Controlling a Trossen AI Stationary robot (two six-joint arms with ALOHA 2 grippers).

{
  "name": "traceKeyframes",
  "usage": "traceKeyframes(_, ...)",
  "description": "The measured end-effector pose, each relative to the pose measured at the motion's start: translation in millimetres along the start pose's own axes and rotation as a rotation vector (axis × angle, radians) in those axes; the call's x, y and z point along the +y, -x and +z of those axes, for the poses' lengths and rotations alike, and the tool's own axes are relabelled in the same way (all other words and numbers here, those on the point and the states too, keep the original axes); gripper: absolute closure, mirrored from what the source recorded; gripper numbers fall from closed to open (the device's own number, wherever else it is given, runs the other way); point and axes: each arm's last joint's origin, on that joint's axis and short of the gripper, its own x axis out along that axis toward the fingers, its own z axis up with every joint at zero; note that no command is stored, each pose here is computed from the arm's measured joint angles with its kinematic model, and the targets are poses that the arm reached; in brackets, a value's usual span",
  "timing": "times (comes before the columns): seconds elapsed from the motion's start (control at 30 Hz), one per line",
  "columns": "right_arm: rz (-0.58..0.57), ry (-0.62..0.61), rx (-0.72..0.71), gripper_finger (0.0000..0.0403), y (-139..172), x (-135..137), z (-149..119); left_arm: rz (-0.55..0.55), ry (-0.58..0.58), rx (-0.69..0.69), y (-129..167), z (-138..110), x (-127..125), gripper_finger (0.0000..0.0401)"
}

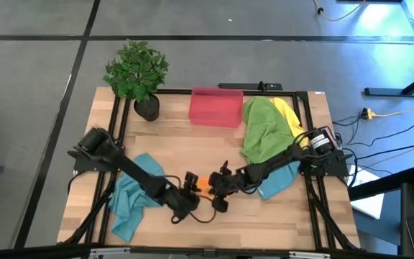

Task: Roll microfiber towels into tight, uniform cylinder then place into a basket
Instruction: Roll the orange towel

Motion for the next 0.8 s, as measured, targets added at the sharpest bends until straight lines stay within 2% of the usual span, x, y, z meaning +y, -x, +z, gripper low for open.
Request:
traceKeyframes(0.3,0.042,-0.024,0.031,0.0393,-0.7,-5.7,3.8,0.111,-0.094,0.159,-23.2,6.2,-6.2,0.0232)
traceKeyframes(0.53,0.042,-0.024,0.032,0.0393,-0.7,-5.6,3.6,0.121,-0.125,0.187,-24.6,6.5,-5.7,0.0242)
traceKeyframes(0.63,0.044,-0.023,0.028,0.0393,-0.7,-5.5,3.8,0.121,-0.124,0.199,-24.9,4.8,-5.6,0.0275)
traceKeyframes(0.8,0.063,0.003,0.001,0.0393,4.4,-2.8,8.1,0.094,-0.079,0.216,-26.2,2.7,-3.8,0.037)
